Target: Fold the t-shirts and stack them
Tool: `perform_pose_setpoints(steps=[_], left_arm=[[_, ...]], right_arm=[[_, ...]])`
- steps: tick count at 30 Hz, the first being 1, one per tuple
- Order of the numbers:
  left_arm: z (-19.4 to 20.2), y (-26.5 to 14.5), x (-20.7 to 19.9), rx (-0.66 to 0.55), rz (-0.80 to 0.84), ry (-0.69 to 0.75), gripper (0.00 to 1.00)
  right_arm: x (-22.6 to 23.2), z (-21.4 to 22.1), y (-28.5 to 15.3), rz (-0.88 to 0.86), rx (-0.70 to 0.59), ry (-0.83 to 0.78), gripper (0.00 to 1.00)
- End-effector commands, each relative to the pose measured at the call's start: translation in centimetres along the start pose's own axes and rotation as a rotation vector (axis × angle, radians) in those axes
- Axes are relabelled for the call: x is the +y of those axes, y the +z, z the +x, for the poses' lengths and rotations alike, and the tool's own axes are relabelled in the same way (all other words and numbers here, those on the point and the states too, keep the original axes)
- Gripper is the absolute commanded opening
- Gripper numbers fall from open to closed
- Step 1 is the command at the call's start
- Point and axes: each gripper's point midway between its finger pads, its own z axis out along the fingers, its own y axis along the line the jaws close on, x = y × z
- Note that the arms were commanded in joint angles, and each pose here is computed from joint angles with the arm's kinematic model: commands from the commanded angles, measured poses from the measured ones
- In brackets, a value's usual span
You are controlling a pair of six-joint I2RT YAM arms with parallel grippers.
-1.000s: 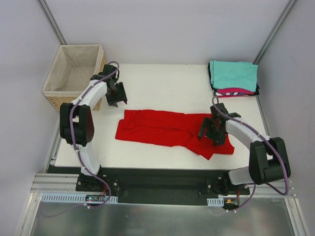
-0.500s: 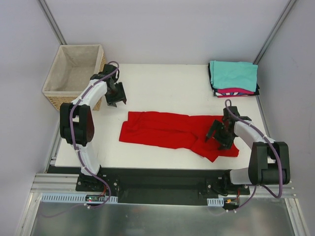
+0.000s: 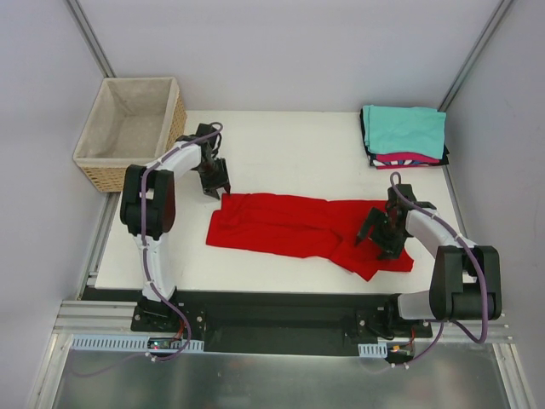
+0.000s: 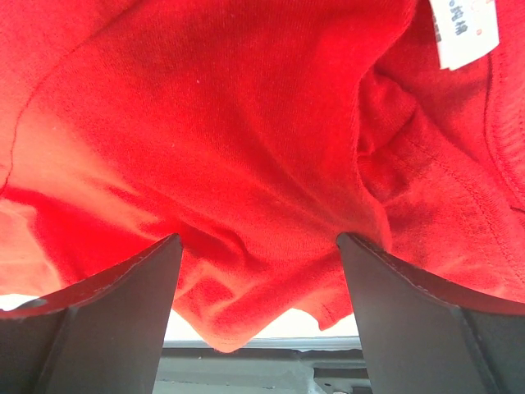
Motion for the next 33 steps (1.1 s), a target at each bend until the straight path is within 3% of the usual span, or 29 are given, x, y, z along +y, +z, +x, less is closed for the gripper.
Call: perform_pose_setpoints(steps=[1, 6, 20, 21, 23, 24, 33], left_arm=[[0.7, 0.3, -2.2, 0.038, 0.095, -0.009, 0.36], [1.1, 0.3, -2.5, 0.049, 0.114, -0.01, 0.27], [0.6, -2.7, -4.1, 0.014, 0.192, 0.061, 0.27], [0.5, -2.8, -4.1, 0.014, 0.193, 0.062, 0.26], [0.6, -2.5, -3.9, 0.021, 0.186, 0.061, 0.09], [0.7, -2.3, -3.8, 0.026, 0.18, 0.059, 0.05], [1.5, -0.5, -2.8, 0.099, 0.13, 0.041, 0.0]], right_arm=[[-1.5, 1.0, 0.7, 0.045, 0.03, -0.014, 0.82], [-1.5, 1.0, 0.7, 0.048, 0.03, -0.015, 0.82], [-1.5, 0.9, 0.7, 0.047, 0.034, -0.013, 0.81], [-1.5, 1.0, 0.8, 0.048, 0.036, -0.014, 0.82], [-1.5, 1.0, 0.8, 0.05, 0.04, -0.014, 0.81], [-1.4, 1.0, 0.8, 0.047, 0.037, -0.013, 0.81], [-1.4, 1.1, 0.8, 0.047, 0.041, -0.012, 0.81]])
